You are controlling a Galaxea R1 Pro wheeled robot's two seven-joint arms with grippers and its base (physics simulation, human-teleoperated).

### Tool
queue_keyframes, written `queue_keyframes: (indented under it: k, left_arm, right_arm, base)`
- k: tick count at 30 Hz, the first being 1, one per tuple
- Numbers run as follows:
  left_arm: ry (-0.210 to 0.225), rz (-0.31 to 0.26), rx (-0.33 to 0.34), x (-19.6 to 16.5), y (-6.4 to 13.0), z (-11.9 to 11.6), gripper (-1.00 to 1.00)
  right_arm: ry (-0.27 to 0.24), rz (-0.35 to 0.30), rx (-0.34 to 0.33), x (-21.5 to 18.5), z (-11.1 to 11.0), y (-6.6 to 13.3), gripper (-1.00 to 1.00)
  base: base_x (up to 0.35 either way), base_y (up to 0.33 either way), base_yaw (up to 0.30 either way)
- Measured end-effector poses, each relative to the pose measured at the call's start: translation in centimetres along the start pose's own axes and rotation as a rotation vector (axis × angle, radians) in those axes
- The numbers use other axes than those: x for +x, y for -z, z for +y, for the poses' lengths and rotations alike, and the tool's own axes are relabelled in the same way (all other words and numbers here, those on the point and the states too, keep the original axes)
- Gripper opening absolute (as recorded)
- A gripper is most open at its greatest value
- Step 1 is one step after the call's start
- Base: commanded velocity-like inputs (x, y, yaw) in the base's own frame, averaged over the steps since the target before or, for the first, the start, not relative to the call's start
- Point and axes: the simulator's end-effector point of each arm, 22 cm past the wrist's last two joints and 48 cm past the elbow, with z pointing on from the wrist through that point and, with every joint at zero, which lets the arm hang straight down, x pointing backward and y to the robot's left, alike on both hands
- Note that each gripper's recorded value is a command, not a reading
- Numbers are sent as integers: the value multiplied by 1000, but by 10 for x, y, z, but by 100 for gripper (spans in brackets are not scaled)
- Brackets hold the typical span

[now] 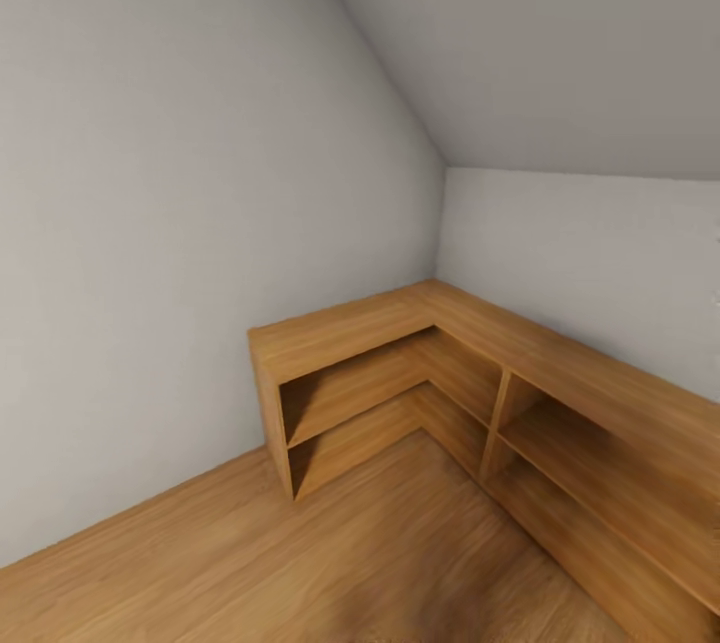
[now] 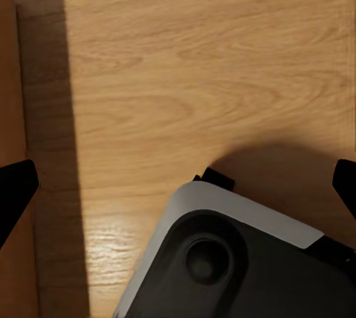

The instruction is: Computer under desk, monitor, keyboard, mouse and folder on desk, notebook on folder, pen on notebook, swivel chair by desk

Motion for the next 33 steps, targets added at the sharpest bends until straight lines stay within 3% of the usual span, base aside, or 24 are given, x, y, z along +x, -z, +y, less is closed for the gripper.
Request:
queue_keyframes:
  k: [7, 17, 33]
  left_arm:
    - [-2, 5, -2, 2, 0, 1, 100]
    - [-2, 6, -2, 2, 0, 1, 100]
    - [-2, 4, -2, 2, 0, 1, 100]
  right_arm:
    - [1, 6, -1, 2, 0, 0, 100]
    - [1, 7, -1, 3, 1, 0, 100]
    - [0, 6, -3, 3, 1, 1, 100]
  base:
    - [0, 159, -215]
    - [12, 15, -54]
    - [286, 0, -257]
